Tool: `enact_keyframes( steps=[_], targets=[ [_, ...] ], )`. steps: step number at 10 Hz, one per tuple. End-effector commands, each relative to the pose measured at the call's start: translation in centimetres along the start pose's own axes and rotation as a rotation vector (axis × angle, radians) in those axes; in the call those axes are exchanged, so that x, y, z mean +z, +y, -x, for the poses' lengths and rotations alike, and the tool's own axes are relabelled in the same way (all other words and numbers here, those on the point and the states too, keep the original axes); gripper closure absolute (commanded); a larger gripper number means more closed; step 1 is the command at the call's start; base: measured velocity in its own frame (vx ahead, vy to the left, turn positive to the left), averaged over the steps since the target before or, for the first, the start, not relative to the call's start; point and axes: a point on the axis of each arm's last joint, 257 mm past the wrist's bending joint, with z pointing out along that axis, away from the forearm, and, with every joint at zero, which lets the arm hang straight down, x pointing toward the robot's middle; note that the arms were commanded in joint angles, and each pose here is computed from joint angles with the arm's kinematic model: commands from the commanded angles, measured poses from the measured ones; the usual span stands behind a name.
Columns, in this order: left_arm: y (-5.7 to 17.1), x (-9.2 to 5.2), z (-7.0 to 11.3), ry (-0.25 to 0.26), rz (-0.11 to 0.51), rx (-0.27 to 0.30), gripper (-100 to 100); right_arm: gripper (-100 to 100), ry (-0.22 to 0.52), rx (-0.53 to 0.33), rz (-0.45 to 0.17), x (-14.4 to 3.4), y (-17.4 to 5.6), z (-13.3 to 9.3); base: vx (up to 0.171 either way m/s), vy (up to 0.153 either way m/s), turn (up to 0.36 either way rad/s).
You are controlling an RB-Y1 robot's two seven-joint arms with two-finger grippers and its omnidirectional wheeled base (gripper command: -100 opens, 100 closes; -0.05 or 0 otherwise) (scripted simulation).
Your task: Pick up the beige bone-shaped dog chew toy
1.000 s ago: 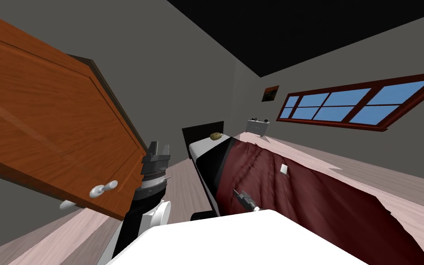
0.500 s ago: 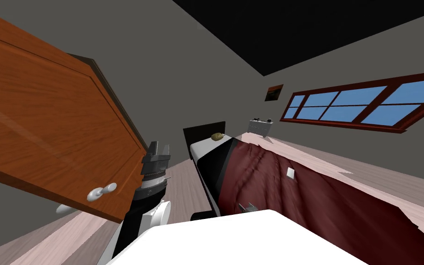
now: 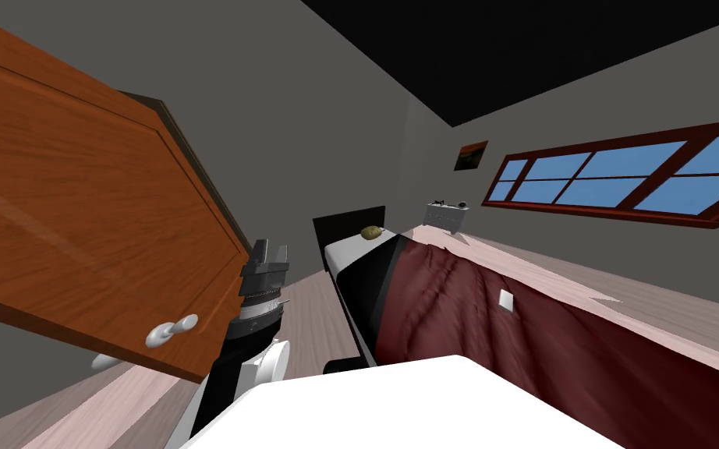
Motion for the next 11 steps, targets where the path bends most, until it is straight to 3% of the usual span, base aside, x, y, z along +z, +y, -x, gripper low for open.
enact_keyframes(
  steps=[1, 4, 6, 7, 8, 10, 11],
  targets=[
    [0.0, 0.0, 0.0, 0.000, 0.000, 0.000, 0, -100, 0.063, -0.033, -0.026, -1.0, -1.5, -2.9, 0.078, 0.049, 0.008],
    [0.0, 0.0, 0.0, 0.000, 0.000, 0.000, 0, -100, 0.184, -0.141, -0.058, -3.0, -4.4, -7.7, 0.047, 0.049, 0.019],
    [0.0, 0.0, 0.0, 0.000, 0.000, 0.000, 0, -100, 0.200, -0.138, -0.067, -3.3, -4.8, -8.4, 0.027, 0.031, 0.003],
    [0.0, 0.0, 0.0, 0.000, 0.000, 0.000, 0, -100, 0.255, -0.188, -0.079, -4.5, -6.2, -10.4, 0.018, 0.043, 0.023],
    [0.0, 0.0, 0.0, 0.000, 0.000, 0.000, 0, -100, 0.263, -0.187, -0.084, -4.7, -6.4, -10.8, 0.029, 0.042, 0.001],
    [0.0, 0.0, 0.0, 0.000, 0.000, 0.000, 0, -100, 0.368, -0.276, -0.105, -7.4, -9.2, -14.3, 0.047, 0.064, 0.017],
    [0.0, 0.0, 0.0, 0.000, 0.000, 0.000, 0, -100, 0.381, -0.273, -0.112, -7.8, -9.5, -14.9, 0.047, 0.068, -0.002]
  ],
)
